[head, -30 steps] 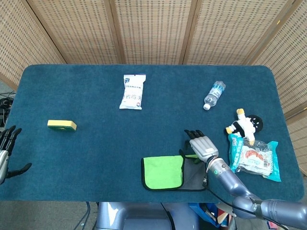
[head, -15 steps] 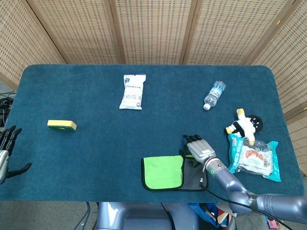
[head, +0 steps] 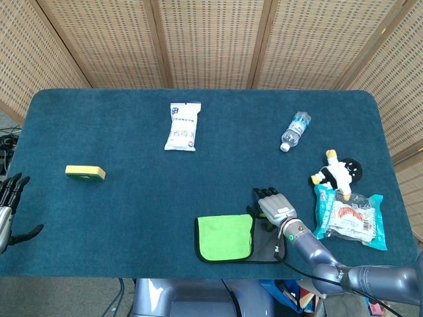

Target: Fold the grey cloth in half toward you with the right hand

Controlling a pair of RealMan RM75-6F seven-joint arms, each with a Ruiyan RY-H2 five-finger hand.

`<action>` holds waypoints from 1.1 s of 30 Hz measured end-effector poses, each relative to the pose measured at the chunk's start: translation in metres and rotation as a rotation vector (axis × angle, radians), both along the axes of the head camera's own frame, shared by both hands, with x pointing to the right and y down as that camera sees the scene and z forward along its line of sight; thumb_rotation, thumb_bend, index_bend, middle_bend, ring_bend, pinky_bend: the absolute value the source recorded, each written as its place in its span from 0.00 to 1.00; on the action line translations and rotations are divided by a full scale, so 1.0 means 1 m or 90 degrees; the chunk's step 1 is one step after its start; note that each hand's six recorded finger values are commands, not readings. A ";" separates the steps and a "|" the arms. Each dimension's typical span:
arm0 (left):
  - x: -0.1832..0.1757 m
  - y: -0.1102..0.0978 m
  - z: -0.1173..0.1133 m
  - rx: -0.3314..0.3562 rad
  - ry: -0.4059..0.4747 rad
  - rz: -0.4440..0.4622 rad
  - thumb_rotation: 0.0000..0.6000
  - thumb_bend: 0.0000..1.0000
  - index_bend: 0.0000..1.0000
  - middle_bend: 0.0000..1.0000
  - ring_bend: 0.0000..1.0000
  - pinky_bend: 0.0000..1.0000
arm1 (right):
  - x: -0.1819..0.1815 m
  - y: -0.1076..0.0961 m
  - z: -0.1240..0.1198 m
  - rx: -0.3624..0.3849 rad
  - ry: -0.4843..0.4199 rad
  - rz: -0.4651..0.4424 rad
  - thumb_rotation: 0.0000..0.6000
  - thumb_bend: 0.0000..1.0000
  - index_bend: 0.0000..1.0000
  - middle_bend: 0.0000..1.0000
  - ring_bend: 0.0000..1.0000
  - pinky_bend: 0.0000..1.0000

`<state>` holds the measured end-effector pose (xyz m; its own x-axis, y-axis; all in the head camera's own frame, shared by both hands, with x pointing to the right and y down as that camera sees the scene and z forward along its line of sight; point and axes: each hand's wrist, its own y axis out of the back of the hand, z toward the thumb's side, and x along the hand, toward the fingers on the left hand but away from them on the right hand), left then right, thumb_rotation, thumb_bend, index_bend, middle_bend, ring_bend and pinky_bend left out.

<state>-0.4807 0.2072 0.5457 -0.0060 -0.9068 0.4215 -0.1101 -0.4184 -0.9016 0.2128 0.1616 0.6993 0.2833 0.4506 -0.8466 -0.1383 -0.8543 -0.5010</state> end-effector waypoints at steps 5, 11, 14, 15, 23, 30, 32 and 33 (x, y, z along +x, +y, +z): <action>0.000 0.000 0.000 0.000 0.000 0.000 1.00 0.20 0.00 0.00 0.00 0.00 | 0.001 0.001 0.002 -0.006 0.007 -0.001 1.00 0.43 0.57 0.00 0.00 0.00; 0.000 0.000 0.000 -0.001 0.000 0.001 1.00 0.19 0.00 0.00 0.00 0.00 | 0.002 0.004 0.002 -0.012 0.001 0.002 1.00 0.43 0.60 0.00 0.00 0.00; 0.000 0.000 0.000 -0.001 0.001 0.001 1.00 0.20 0.00 0.00 0.00 0.00 | 0.003 0.005 0.001 -0.012 -0.004 0.001 1.00 0.43 0.61 0.00 0.00 0.00; 0.000 0.000 0.000 -0.001 0.001 0.001 1.00 0.20 0.00 0.00 0.00 0.00 | 0.003 0.005 0.000 -0.012 -0.006 0.001 1.00 0.44 0.61 0.00 0.00 0.00; 0.001 0.001 0.000 -0.002 0.003 0.003 1.00 0.19 0.00 0.00 0.00 0.00 | 0.013 0.012 -0.009 -0.004 -0.029 -0.005 1.00 0.44 0.62 0.00 0.00 0.00; 0.002 0.002 0.000 -0.002 0.003 0.005 1.00 0.20 0.00 0.00 0.00 0.00 | 0.029 0.024 -0.021 0.004 -0.051 -0.014 1.00 0.44 0.62 0.00 0.00 0.00; 0.003 0.002 0.000 -0.003 0.003 0.006 1.00 0.20 0.00 0.00 0.00 0.00 | 0.034 0.028 -0.025 0.007 -0.059 -0.015 1.00 0.44 0.62 0.00 0.00 0.00; 0.003 0.002 0.000 -0.003 0.003 0.007 1.00 0.20 0.00 0.00 0.00 0.00 | 0.037 0.030 -0.027 0.008 -0.063 -0.016 1.00 0.44 0.62 0.00 0.00 0.00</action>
